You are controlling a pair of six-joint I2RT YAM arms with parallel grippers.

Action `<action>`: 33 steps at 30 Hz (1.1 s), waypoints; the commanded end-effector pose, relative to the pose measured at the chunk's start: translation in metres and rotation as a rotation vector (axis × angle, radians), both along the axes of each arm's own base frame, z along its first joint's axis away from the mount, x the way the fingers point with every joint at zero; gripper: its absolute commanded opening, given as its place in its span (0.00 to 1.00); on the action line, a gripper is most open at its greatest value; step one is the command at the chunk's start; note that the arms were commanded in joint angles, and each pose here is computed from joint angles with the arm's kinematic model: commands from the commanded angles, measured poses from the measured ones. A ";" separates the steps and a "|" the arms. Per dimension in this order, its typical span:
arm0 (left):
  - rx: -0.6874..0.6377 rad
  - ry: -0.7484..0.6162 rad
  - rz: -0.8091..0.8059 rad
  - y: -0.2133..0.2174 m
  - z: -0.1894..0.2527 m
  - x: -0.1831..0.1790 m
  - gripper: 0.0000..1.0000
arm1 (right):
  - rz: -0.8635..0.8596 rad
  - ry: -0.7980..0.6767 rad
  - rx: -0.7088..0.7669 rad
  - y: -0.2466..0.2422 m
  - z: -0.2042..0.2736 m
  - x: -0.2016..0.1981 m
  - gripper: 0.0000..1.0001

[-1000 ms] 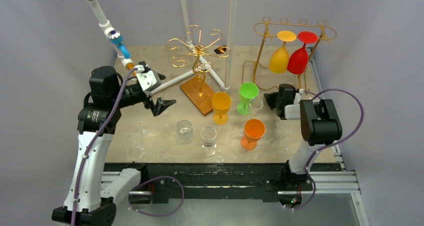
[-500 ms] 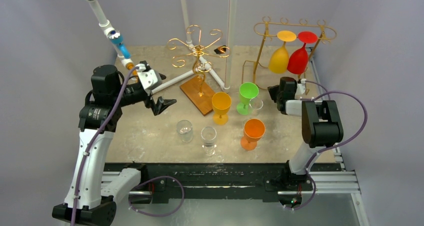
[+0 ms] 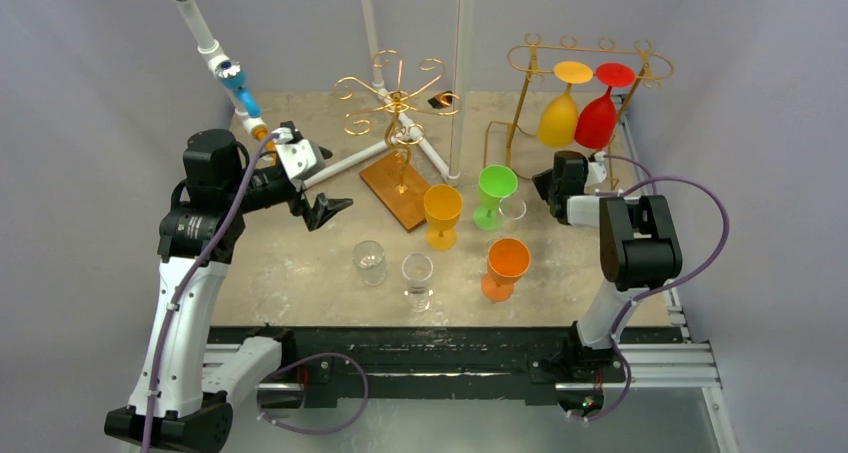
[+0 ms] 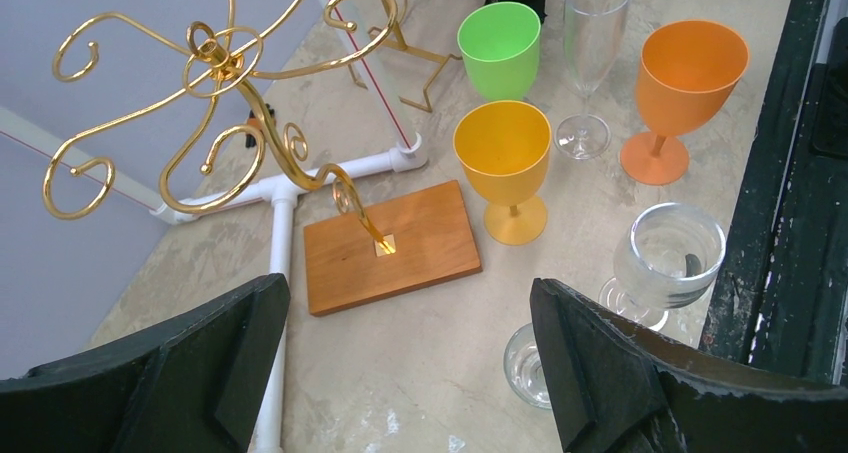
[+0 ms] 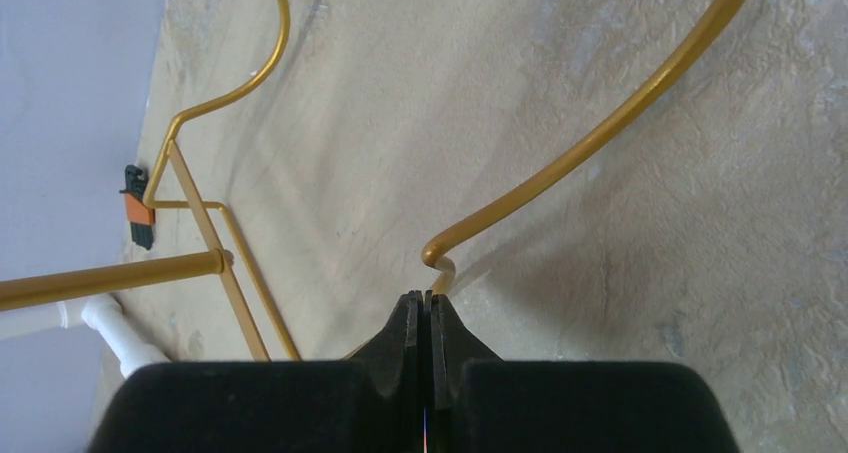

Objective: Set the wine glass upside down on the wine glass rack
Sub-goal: Move the wine rack to the center of the board.

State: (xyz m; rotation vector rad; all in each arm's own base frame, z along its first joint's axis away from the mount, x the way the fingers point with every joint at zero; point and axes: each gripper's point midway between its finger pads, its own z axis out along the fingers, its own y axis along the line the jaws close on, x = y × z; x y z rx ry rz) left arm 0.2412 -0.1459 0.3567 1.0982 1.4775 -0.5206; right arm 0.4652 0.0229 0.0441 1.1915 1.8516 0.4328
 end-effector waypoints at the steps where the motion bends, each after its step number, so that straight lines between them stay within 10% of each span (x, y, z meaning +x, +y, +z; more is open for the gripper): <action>1: 0.004 -0.049 -0.016 -0.001 0.010 -0.002 1.00 | -0.010 0.042 -0.036 -0.005 -0.015 -0.008 0.00; 33: 0.026 -0.058 -0.012 0.000 0.006 0.001 1.00 | -0.032 0.057 -0.055 -0.002 -0.020 0.030 0.00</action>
